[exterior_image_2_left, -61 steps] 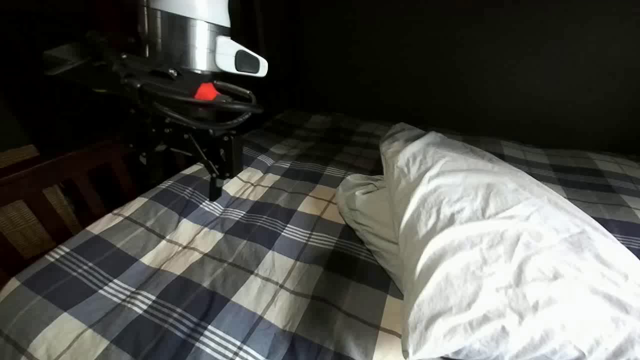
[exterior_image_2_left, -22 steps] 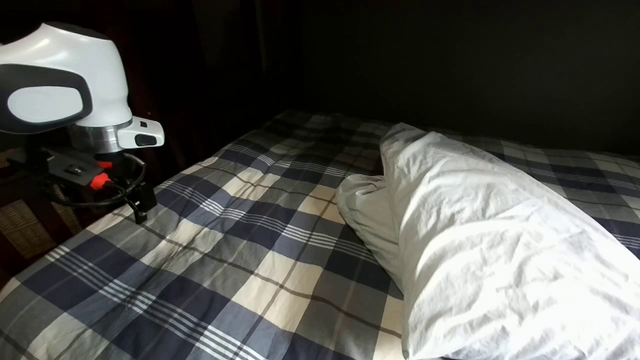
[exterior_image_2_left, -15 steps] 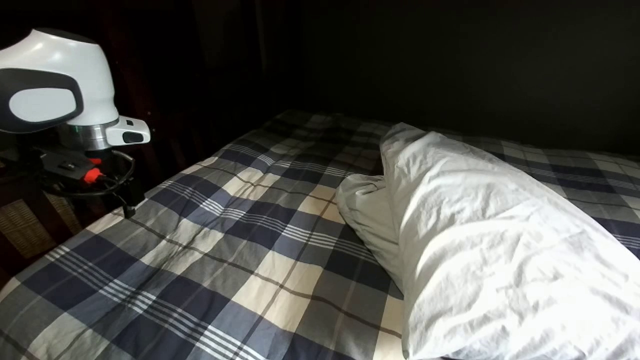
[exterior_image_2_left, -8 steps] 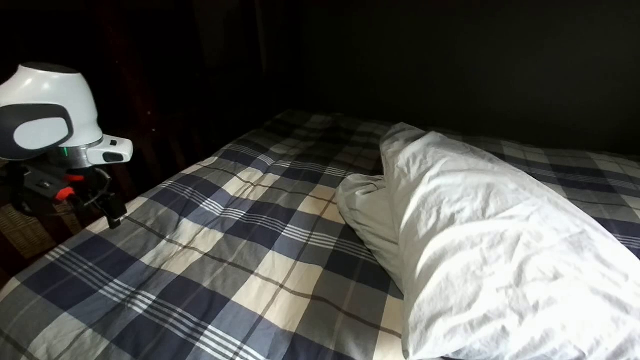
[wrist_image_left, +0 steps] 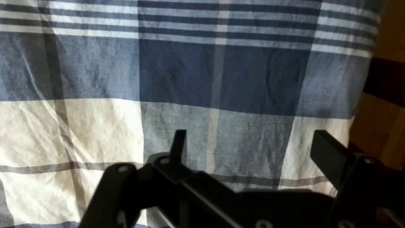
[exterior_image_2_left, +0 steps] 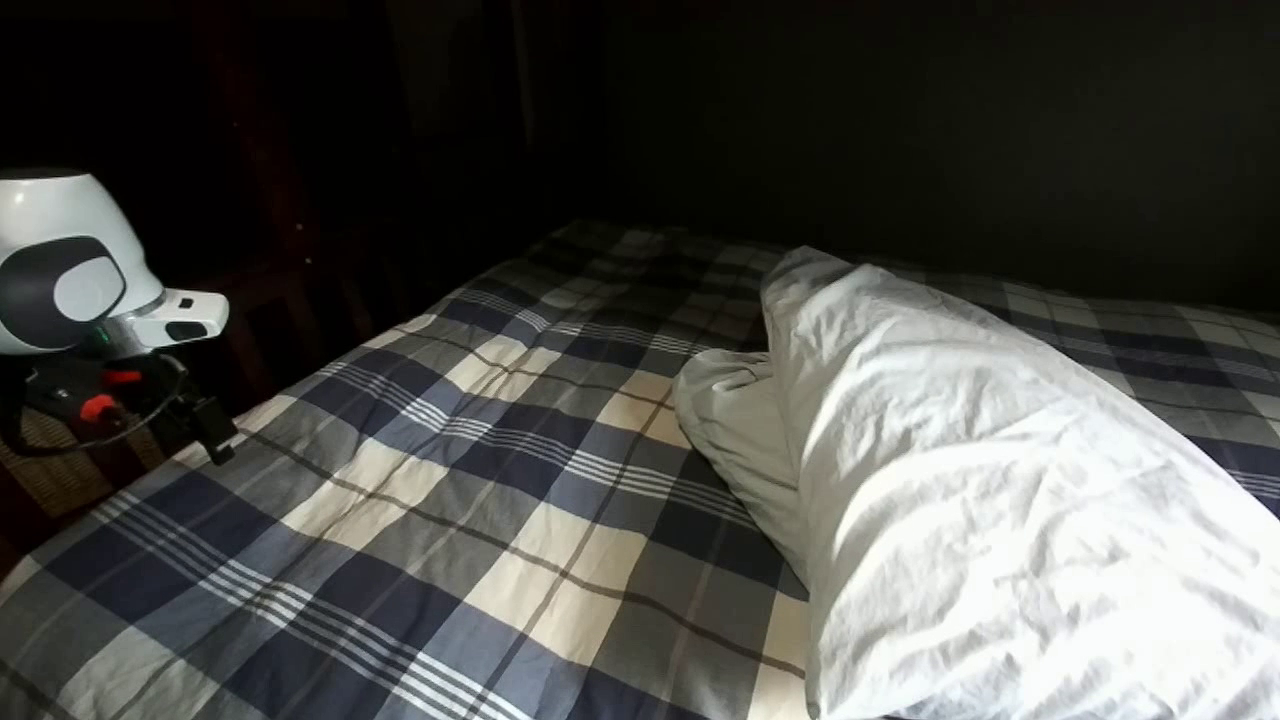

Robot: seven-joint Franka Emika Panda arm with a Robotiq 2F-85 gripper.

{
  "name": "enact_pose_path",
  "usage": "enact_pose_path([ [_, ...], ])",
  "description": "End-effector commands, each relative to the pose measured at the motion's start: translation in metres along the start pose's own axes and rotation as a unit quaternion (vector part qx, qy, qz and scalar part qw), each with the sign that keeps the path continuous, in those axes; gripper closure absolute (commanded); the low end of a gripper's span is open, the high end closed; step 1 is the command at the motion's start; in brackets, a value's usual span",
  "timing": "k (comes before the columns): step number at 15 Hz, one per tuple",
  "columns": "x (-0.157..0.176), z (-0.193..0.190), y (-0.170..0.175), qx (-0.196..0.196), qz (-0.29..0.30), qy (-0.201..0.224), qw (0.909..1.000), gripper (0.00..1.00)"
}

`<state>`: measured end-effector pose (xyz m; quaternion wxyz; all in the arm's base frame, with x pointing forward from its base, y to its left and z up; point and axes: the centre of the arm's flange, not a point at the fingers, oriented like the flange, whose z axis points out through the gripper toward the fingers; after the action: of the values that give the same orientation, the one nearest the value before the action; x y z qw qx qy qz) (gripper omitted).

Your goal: Move the left side of the duvet to the right

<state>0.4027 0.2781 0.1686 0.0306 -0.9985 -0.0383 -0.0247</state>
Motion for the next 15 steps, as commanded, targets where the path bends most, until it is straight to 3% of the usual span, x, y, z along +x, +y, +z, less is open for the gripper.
enact_pose_path([
  [1,0.001,-0.001,0.001,0.001,0.001,0.001,1.0000,0.00],
  [6,0.006,-0.004,0.008,0.002,0.004,0.003,1.0000,0.00],
  [15,0.018,0.033,0.000,0.009,-0.032,0.007,0.9994,0.00],
])
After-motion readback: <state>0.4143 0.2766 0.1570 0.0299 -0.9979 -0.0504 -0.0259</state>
